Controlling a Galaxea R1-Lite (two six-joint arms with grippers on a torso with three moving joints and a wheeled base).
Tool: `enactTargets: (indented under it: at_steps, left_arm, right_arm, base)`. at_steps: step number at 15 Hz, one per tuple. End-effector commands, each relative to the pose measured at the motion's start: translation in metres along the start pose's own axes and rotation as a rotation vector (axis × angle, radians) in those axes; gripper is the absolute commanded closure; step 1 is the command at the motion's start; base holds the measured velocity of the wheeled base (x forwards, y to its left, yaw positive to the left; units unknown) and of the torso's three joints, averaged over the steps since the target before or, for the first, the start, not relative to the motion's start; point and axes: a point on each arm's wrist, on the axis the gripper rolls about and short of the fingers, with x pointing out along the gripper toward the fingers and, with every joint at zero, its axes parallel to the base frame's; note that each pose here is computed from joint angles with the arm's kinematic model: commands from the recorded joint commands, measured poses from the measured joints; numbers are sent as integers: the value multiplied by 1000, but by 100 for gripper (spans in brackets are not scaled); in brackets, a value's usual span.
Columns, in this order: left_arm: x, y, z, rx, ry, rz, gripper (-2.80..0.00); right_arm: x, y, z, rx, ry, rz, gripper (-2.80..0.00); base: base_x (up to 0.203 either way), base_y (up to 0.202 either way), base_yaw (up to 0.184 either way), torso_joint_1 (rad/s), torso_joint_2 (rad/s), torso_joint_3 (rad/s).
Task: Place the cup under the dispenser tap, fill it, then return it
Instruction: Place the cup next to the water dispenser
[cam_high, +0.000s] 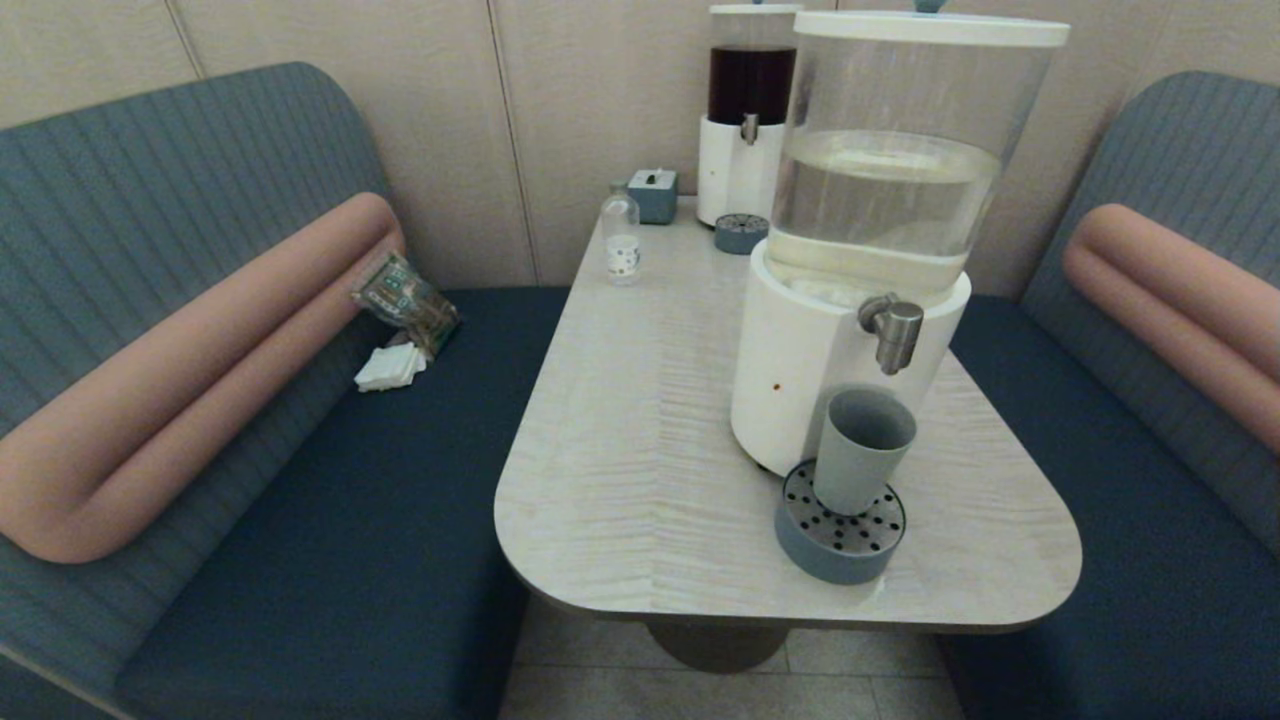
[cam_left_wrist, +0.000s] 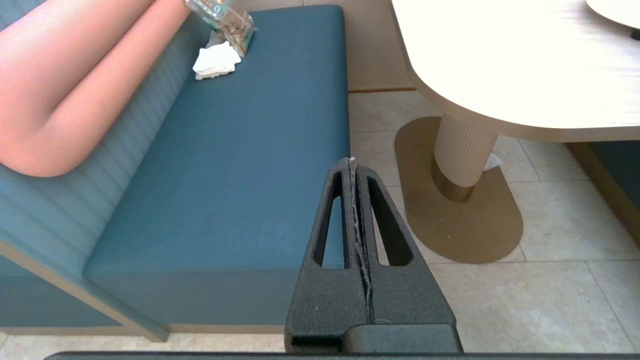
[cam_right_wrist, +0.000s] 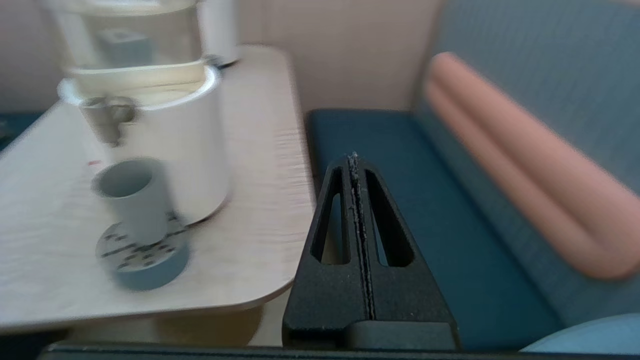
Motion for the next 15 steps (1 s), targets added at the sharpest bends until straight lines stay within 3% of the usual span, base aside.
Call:
enactTargets:
  at_steps: [1, 6, 10, 13, 15]
  left_arm:
    - [0, 0, 0, 1, -2, 1, 0]
    - [0, 0, 0, 0, -2, 0, 0]
    - [0, 0, 0, 1, -2, 0, 0]
    - [0, 0, 0, 0, -2, 0, 0]
    - [0, 0, 0, 0, -2, 2, 0]
  right_arm:
    - [-12, 2, -20, -2, -68, -32, 0]
    - [-4, 4, -38, 37, -14, 63, 0]
    - [-12, -1, -69, 26, 30, 134, 0]
    - [-30, -4, -99, 1, -45, 127, 0]
    - [-21, -2, -130, -13, -13, 104, 0]
  base:
    - [0, 0, 0, 0, 0, 0]
    - [0, 0, 0, 0, 0, 0]
    - [0, 0, 0, 0, 0, 0]
    - [0, 0, 0, 0, 0, 0]
    - [0, 0, 0, 0, 0, 0]
